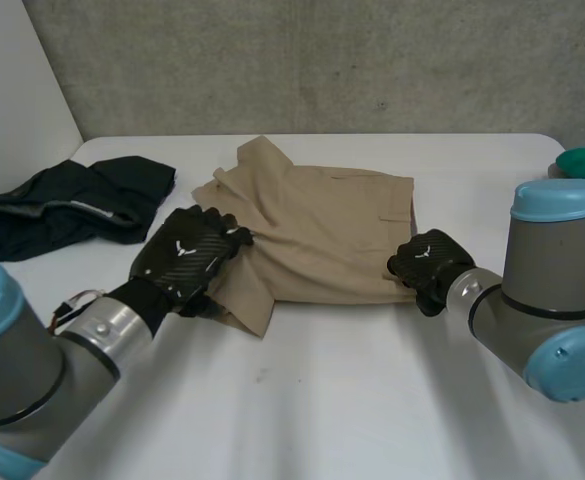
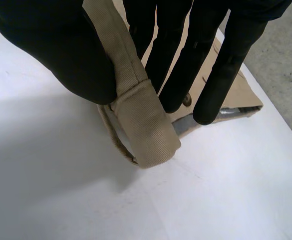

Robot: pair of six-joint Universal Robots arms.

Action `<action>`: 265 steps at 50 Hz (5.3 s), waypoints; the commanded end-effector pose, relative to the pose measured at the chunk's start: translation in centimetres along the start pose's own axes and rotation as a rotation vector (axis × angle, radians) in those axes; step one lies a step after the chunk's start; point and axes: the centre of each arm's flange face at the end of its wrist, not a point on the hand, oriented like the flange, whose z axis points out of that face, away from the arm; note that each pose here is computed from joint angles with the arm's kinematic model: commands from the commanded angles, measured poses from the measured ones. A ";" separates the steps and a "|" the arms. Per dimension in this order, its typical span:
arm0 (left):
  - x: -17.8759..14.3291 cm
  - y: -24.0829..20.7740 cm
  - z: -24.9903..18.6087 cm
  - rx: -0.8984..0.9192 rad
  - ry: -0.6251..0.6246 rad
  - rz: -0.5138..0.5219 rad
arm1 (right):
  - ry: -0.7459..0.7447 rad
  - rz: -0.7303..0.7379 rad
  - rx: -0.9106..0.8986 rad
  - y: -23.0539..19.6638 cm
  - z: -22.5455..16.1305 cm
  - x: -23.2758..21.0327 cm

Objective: Fold the laundry.

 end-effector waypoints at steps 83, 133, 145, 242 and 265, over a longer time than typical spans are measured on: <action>-1.5 -4.9 -2.9 -0.360 -0.107 -0.042 | 0.077 -0.111 0.069 -5.2 -8.5 2.6; -1.5 -0.1 22.8 0.334 -0.316 0.623 | 0.501 -0.190 0.141 -0.2 10.2 7.0; -3.0 -6.0 18.2 0.265 -0.445 0.446 | 0.505 0.006 0.135 -3.8 1.7 9.3; 6.9 0.0 12.6 -0.321 0.037 -0.273 | -0.026 0.538 0.005 0.2 2.6 3.0; 0.6 -9.2 11.2 -0.098 -0.030 -0.259 | 0.221 0.246 0.116 -3.6 -0.7 3.7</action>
